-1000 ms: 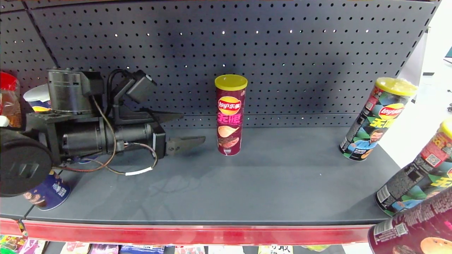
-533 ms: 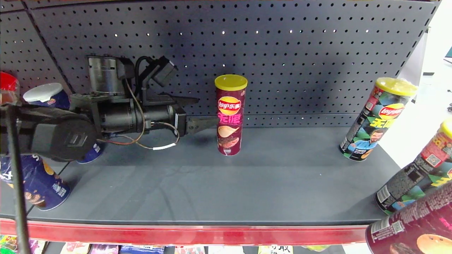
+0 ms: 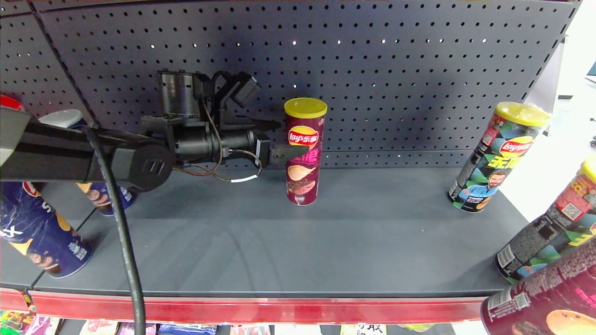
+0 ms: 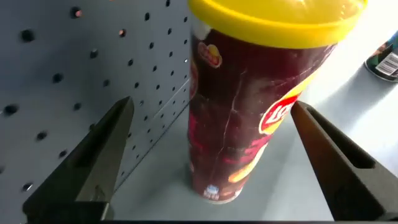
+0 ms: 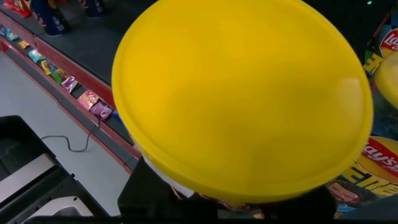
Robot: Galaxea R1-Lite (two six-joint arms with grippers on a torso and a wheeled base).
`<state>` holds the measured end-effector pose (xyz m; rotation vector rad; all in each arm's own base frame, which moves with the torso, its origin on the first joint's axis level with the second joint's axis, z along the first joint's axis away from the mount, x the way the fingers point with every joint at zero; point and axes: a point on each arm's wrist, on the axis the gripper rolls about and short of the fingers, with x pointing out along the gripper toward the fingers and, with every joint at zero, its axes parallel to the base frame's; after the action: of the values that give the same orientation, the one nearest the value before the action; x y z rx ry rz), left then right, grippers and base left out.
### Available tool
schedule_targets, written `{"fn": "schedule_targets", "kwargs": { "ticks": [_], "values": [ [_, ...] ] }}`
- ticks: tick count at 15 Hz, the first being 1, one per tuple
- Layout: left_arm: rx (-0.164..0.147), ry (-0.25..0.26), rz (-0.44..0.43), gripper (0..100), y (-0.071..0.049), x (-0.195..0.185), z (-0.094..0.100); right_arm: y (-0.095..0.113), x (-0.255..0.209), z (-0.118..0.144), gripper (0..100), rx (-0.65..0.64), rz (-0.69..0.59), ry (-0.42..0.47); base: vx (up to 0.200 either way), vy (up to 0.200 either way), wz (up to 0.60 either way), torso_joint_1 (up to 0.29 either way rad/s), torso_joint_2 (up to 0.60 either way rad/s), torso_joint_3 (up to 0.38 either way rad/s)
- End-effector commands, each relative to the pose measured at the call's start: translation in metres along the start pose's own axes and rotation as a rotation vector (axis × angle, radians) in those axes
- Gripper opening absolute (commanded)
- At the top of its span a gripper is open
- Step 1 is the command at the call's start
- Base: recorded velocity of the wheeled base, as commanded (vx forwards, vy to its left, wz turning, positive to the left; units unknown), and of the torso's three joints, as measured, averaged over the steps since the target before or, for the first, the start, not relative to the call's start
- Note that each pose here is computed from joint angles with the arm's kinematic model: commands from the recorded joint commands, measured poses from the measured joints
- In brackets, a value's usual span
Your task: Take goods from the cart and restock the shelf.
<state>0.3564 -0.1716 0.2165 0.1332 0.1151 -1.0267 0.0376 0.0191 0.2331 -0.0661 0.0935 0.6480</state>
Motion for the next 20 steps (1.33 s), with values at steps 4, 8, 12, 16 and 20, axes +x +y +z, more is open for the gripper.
{"fn": "schedule_targets", "kwargs": {
  "ticks": [4,8,12,16,20],
  "values": [
    [-0.001,0.002,-0.039,100,-0.009,0.019,-0.003,0.0,0.001,-0.001,0,0.001,0.002,0.007,0.0,0.0,0.0,0.0,0.0,0.0],
    [0.008,-0.016,-0.032,100,-0.001,0.03,0.0,0.0,0.002,-0.002,0,0.003,0.002,0.011,0.0,0.0,0.0,0.0,0.0,0.0],
    [-0.014,-0.01,-0.051,0,-0.006,0.034,-0.001,-0.001,0.002,-0.001,0,0.002,0.002,0.008,0.0,0.0,0.0,0.0,0.0,0.0],
    [-0.017,-0.01,-0.053,0,-0.01,0.027,0.004,-0.001,0.002,0.0,0,0.002,0.002,0.008,0.0,0.0,0.0,0.0,0.0,0.0],
    [-0.031,0.01,-0.065,0,-0.032,-0.004,0.01,-0.001,0.003,0.0,0,0.002,0.002,0.009,0.0,0.0,0.0,0.0,0.0,0.0]
  ]
}}
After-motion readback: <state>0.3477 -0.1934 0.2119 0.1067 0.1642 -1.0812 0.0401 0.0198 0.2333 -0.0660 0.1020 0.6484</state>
